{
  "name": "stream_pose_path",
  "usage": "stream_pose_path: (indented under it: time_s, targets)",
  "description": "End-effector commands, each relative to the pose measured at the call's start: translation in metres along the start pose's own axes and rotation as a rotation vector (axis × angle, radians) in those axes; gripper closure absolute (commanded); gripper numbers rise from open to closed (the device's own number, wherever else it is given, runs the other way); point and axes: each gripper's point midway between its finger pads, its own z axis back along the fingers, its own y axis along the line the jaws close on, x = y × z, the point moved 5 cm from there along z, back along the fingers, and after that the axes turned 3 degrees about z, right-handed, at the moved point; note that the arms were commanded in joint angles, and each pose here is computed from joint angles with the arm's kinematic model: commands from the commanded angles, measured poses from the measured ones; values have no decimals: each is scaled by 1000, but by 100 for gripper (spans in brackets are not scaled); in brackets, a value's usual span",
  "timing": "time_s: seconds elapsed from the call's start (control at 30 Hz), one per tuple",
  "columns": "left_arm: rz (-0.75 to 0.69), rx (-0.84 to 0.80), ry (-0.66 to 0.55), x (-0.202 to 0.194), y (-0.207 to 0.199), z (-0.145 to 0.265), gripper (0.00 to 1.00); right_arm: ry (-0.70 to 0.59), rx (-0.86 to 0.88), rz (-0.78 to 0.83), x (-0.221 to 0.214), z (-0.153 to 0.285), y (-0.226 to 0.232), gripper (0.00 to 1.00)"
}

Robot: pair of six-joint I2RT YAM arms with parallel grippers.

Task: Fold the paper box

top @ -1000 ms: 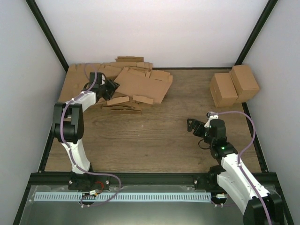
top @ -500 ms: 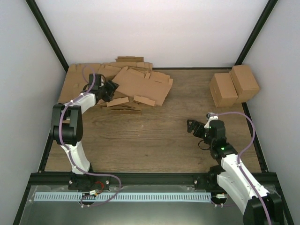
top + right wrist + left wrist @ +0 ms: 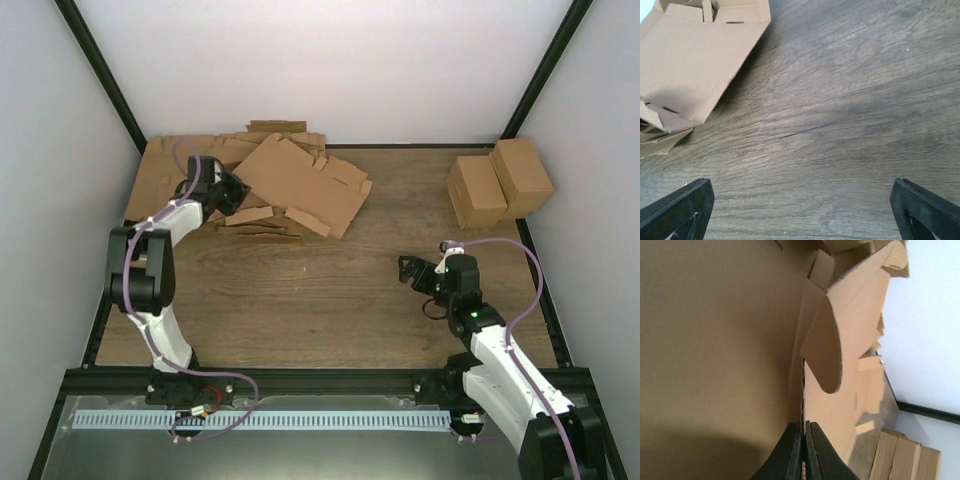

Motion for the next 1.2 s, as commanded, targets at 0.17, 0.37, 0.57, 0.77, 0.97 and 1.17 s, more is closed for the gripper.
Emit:
stream_pose_path:
  time_s: [0.17,0.37,0.57,0.77,0.97,1.17]
  targets:
    - [-138,-224,-61,-49,-42,118,96,108,342,-69,38,7,71,0]
    - [-156,-270,-82,-99,-9,188,96,282,565,-183,28,12,98,1]
    - [-129,-331,-140,-135,42,232,96,331,592,-259,0,15,87,12]
    - [-46,-361,-128,-158,92,234,96,387,554,-298,-26,11,73,17]
    - [-1,-288,-81,-170,130,217,96,487,481,-303,-55,-2,62,20]
    - [9,-242,-58,-173,145,207,96,585,455,-296,-82,-20,72,26]
